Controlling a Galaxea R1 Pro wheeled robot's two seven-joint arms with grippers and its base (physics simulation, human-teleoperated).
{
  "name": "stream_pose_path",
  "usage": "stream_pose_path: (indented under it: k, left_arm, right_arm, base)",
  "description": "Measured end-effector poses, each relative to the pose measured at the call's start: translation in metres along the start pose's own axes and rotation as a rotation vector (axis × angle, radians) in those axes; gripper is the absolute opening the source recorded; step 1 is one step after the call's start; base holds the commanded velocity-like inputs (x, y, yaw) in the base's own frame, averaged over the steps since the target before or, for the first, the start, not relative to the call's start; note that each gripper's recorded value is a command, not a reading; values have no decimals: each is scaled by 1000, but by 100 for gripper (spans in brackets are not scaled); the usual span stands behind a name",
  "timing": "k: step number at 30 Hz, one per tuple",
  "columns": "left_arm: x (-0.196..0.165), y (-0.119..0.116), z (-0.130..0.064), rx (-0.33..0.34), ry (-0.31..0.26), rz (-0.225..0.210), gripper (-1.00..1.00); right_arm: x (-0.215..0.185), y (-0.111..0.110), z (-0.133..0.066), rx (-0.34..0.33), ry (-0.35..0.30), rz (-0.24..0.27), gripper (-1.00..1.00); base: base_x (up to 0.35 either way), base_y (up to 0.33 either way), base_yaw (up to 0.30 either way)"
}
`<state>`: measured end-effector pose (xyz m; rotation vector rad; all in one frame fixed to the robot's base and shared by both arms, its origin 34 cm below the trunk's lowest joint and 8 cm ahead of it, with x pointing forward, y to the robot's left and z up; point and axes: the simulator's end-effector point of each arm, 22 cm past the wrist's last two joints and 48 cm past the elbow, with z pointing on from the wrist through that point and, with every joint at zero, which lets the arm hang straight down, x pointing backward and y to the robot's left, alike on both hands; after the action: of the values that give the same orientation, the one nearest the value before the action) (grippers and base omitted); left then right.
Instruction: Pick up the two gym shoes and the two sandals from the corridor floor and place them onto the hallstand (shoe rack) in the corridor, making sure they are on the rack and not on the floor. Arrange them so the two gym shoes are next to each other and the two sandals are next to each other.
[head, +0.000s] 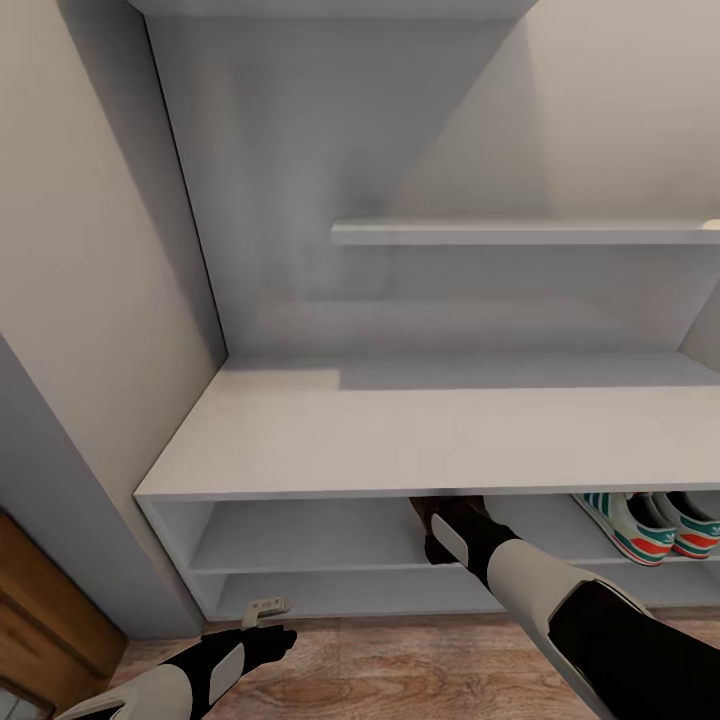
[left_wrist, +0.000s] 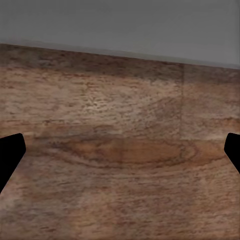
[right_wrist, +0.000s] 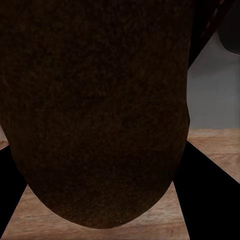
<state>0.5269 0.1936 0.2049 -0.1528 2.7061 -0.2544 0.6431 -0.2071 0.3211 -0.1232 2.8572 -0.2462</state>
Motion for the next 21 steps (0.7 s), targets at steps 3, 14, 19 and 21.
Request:
stream_pose_path:
  k: [3, 14, 19, 21]
  left_arm:
    - [0, 0, 0, 0, 0, 0, 100]
    - [0, 0, 0, 0, 0, 0, 100]
    - [0, 0, 0, 0, 0, 0, 100]
    - [0, 0, 0, 0, 0, 0, 100]
  right_arm:
    - [0, 0, 0, 0, 0, 0, -100]
    - [0, 0, 0, 0, 0, 0, -100]
    - [0, 0, 0, -2, 1, 2, -100]
    - [0, 0, 0, -2, 1, 2, 100]
  base:
    - [0, 0, 0]
    - [30, 28, 0]
    - [17, 16, 0]
    - [6, 6, 0]
